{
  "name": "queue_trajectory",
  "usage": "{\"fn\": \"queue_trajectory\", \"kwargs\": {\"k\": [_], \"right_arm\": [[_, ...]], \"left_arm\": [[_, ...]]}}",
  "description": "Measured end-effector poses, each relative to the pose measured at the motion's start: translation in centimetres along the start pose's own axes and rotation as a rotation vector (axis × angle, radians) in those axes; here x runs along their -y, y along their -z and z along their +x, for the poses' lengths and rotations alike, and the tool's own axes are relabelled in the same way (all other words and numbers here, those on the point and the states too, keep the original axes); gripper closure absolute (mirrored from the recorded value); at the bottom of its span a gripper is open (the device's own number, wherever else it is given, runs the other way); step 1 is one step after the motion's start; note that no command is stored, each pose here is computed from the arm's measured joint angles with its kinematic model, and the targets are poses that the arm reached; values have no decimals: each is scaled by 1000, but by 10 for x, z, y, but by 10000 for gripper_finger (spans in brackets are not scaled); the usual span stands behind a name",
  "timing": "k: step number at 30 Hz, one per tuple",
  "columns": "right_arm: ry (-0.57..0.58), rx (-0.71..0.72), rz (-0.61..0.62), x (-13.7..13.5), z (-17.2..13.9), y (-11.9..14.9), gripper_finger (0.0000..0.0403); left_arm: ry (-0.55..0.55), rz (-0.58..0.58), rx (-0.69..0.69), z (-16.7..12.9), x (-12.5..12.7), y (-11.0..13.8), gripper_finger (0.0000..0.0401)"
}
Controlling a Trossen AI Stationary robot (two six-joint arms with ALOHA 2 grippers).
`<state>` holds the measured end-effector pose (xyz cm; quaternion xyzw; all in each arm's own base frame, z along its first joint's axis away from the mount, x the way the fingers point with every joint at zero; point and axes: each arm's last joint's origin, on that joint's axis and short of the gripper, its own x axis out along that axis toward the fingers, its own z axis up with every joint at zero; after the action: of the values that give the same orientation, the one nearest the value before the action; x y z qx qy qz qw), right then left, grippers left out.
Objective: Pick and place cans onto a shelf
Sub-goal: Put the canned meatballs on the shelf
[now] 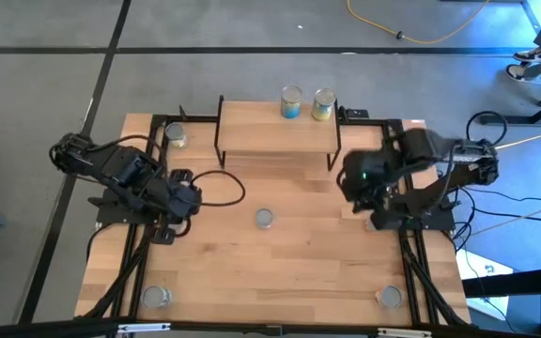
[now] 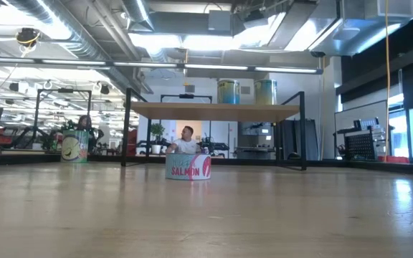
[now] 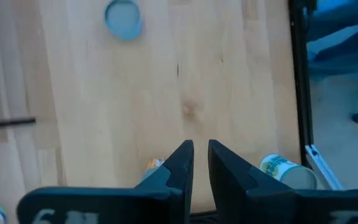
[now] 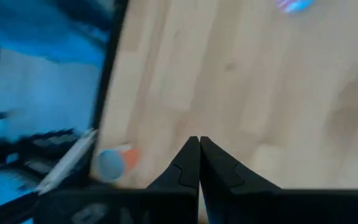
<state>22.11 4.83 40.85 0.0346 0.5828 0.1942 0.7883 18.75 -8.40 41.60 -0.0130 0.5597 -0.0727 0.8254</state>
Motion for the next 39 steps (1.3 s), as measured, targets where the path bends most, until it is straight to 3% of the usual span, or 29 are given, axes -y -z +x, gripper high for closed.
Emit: {"fn": "queue_trajectory", "kwargs": {"k": [10,23,39], "right_arm": [[-156,-239,213,-57,42,17,396],[-201,-285,345,-61,84,18,378],[-215,-243,216,-59,93,16,395]], "left_arm": [[-58,58,29,0,4,1,358],[-58,58,29,0,4,1,358],[-58,58,29,0,4,1,358]]}}
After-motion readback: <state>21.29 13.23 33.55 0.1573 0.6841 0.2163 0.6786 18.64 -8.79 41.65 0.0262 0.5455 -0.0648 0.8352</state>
